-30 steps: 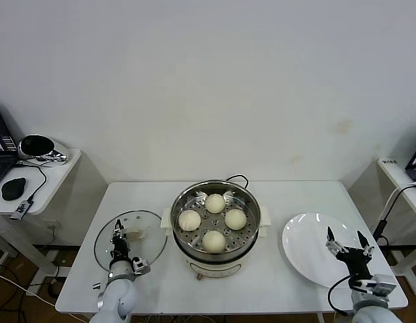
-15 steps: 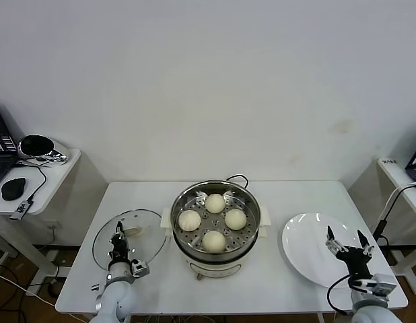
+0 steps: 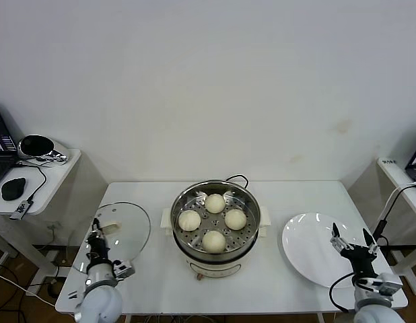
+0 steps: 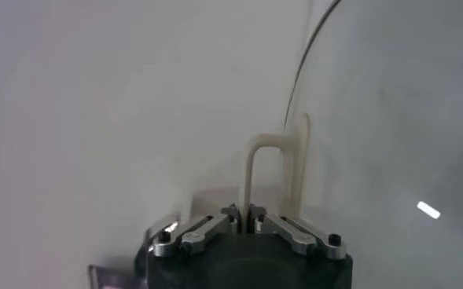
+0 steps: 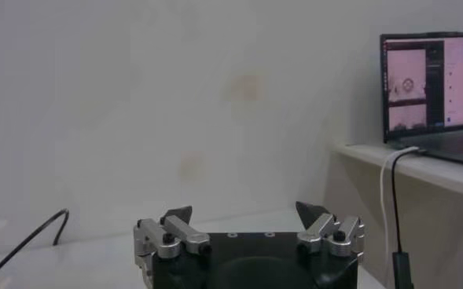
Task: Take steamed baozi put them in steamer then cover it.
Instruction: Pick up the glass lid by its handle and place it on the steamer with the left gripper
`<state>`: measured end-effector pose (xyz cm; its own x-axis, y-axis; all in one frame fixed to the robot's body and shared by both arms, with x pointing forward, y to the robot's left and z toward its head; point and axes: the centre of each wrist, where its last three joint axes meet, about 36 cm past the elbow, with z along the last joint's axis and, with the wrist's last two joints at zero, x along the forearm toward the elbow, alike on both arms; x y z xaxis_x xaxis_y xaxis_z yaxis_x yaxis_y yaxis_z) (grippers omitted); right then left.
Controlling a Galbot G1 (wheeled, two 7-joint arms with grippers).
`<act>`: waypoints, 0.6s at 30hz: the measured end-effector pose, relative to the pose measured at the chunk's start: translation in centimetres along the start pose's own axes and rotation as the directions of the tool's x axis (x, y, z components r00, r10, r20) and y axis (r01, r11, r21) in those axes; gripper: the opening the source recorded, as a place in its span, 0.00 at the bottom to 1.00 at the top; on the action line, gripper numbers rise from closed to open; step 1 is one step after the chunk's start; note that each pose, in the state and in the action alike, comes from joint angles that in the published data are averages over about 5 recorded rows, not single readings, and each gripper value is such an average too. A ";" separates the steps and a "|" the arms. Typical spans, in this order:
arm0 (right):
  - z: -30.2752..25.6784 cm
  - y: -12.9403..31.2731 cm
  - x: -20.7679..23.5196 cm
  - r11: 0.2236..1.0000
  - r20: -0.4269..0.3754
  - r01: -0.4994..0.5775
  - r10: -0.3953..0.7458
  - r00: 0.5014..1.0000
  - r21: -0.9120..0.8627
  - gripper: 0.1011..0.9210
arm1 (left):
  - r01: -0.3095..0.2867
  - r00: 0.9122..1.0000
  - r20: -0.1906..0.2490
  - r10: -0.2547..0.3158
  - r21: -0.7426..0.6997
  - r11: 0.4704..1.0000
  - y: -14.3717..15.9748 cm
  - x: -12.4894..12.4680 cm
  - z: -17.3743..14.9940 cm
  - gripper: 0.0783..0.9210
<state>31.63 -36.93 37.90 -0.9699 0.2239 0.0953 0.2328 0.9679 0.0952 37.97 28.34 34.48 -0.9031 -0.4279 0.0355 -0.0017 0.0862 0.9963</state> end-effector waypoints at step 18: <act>1.8 0.4 1.3 0.999 0.008 -0.043 0.043 0.999 0.007 0.88 | 0.099 0.995 -0.012 -0.099 0.058 0.993 9.7 3.8 -8.1 0.08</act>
<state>30.29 -36.08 36.32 -0.9596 0.2662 0.0913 0.2738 0.9581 0.0842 37.94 20.28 44.93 -0.8933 -0.4451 -0.0621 -0.1163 0.0955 0.9886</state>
